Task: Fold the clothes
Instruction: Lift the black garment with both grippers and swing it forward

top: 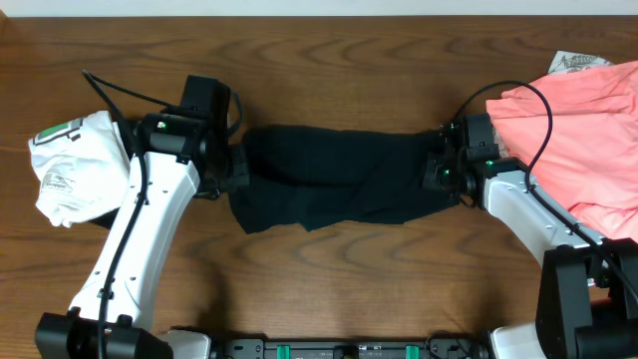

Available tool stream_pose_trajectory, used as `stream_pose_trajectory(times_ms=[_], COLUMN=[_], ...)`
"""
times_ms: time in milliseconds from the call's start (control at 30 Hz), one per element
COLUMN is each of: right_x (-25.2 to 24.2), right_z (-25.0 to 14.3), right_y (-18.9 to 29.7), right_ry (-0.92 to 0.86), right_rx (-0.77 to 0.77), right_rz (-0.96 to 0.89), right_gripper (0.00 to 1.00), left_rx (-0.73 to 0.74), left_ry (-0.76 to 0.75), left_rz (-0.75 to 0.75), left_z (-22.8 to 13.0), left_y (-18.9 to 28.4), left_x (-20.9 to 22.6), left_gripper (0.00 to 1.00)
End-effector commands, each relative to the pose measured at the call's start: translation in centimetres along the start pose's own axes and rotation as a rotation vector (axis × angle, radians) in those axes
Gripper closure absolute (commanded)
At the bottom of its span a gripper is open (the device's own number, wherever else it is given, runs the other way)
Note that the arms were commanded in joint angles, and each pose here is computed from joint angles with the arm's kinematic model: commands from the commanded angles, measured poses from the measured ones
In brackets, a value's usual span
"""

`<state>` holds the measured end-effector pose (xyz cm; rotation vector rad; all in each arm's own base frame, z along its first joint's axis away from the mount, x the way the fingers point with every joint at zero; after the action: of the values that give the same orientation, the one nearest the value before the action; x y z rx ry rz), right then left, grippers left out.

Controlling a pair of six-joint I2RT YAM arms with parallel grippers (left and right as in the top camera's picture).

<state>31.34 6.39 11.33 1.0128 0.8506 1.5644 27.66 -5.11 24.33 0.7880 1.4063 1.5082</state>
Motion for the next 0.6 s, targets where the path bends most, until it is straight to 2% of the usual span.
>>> stream_pose_trajectory(times_ms=[0,133,300,567], right_x=[0.5,0.4,1.3,1.8], right_z=[1.1,2.4,3.0,2.1], right_y=[2.5,7.6,13.5,17.6], right_ry=[0.073,0.093,0.120,0.137], right_rx=[-0.027,-0.035,-0.073,-0.121], right_rz=[0.002,-0.076,-0.077,-0.077], right_gripper=[0.99,0.99,0.99,0.99], left_rx=[0.000,-0.025,-0.098,-0.205], left_ry=[-0.011,-0.011,-0.012,-0.012], left_rz=[0.019,0.003,-0.045,-0.114], left_z=[0.1,-0.1,-0.7,-2.3], left_y=[-0.2,0.6,3.0,6.7], left_x=[0.3,0.4,0.7,1.8], left_gripper=[0.94,0.94,0.94,0.94])
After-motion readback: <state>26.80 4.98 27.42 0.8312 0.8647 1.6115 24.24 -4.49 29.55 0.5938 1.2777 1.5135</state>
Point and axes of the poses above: each gripper's point midway between its finger pads, its own y axis back along the fingers, its own x axis along the line the jaws close on, z = x × y, the point moved 9 cm from there along y, back along the fingers, and after that the axes turned 14 degrees about y, right-handed, at the moved point
